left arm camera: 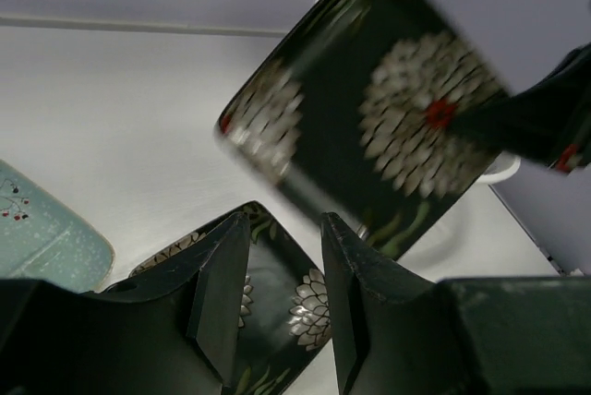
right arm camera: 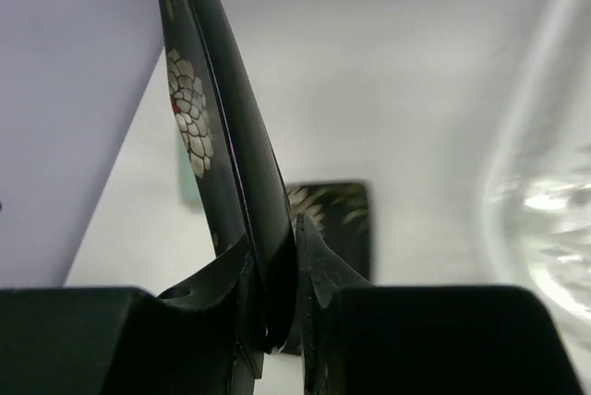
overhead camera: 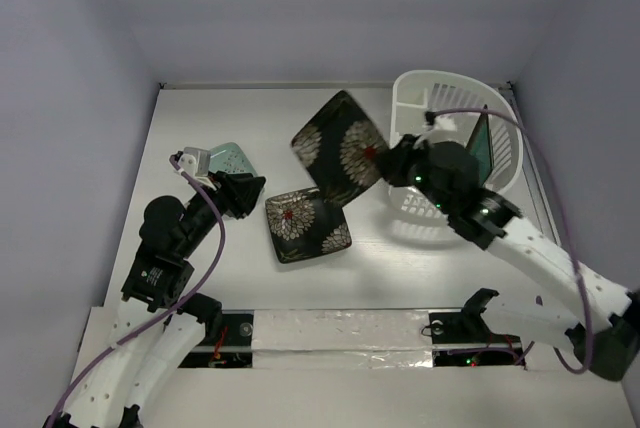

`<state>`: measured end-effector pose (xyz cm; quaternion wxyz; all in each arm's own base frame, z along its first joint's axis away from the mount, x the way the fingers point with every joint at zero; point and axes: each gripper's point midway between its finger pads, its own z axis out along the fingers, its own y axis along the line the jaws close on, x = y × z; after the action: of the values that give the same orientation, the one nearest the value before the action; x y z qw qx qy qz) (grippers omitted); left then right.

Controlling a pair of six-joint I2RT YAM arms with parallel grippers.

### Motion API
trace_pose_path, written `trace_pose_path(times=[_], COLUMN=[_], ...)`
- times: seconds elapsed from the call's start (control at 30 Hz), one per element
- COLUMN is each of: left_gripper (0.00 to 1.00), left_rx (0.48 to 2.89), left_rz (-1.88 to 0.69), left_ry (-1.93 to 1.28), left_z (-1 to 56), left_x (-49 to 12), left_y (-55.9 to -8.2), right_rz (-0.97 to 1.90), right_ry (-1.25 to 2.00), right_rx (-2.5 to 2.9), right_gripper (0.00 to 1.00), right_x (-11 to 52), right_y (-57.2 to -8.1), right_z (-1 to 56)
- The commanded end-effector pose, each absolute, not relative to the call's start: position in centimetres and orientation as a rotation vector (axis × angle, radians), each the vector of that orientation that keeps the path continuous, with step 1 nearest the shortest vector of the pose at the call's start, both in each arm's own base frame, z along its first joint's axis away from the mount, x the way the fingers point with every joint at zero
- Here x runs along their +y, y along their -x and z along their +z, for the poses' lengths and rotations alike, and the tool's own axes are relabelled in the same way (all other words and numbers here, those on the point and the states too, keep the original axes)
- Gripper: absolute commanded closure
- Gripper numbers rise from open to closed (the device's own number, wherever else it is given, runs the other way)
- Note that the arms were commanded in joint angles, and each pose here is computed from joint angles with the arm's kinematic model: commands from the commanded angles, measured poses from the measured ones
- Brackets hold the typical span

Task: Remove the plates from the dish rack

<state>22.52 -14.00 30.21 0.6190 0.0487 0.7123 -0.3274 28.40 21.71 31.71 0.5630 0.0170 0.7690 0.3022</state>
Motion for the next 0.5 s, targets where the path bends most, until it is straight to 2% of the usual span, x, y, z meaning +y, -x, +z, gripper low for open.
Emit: trace_pose_path(times=[0.0, 0.2, 0.47], left_gripper=[0.66, 0.66, 0.66], left_rx=[1.55, 1.551, 1.547], left_rz=[-0.725, -0.716, -0.734], left_ry=[-0.083, -0.07, -0.09], left_z=[33.2, 33.2, 33.3], left_x=[-13.0, -12.8, -13.1], left_y=[-22.5, -22.6, -22.4], right_rz=[1.208, 1.337, 1.366], right_ry=[-0.105, -0.321, -0.527], right_rx=[1.539, 1.552, 1.631], right_gripper=[1.0, 1.0, 1.0], right_x=[28.8, 32.4, 34.9], right_y=[-27.0, -26.7, -25.8], right_z=[38.6, 34.6, 28.3])
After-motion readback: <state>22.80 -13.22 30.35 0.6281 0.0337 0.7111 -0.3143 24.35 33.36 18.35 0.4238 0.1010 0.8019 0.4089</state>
